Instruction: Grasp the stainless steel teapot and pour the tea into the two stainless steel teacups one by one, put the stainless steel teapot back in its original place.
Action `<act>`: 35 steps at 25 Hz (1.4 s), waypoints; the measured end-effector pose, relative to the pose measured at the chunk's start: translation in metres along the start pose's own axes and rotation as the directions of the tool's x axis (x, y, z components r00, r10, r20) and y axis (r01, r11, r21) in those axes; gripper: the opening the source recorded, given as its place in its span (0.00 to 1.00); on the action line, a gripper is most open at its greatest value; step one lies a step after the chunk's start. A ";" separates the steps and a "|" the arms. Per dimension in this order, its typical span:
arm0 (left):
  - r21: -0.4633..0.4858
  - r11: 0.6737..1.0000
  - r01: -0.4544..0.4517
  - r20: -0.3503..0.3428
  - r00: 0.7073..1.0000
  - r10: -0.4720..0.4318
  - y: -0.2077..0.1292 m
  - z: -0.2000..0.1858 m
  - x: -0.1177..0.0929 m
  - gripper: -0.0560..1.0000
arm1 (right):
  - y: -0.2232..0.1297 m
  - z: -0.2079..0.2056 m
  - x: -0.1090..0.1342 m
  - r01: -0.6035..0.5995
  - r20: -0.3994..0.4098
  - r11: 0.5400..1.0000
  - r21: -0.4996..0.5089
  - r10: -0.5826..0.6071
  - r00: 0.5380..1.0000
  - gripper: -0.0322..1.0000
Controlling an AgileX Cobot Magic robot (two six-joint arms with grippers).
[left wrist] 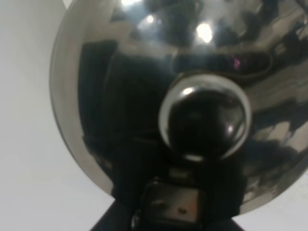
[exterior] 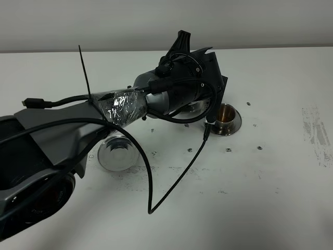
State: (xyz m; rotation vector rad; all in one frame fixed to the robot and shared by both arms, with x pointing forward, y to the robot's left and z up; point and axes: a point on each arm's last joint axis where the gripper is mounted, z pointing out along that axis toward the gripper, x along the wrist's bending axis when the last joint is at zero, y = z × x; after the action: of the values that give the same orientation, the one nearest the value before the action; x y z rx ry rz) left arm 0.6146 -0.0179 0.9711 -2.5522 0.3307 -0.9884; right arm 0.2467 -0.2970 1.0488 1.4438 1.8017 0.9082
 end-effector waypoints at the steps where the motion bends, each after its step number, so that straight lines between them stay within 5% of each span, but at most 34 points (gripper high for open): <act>1: -0.002 1.000 -0.007 -0.001 1.000 0.007 0.001 0.000 0.000 0.22 | 0.000 0.000 0.000 0.000 0.000 1.000 0.000 0.000 1.000 0.60; 35: 0.015 0.996 -0.086 -0.024 0.996 0.086 0.000 -0.001 0.002 0.22 | 0.000 0.000 0.000 0.003 0.005 1.000 0.000 -0.003 1.000 0.60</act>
State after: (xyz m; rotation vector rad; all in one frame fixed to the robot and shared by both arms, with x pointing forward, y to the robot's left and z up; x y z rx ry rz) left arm 0.6149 -0.0191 0.9730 -2.4930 0.4355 -0.9874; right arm 0.2467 -0.2975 1.0488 1.4423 1.7999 0.9020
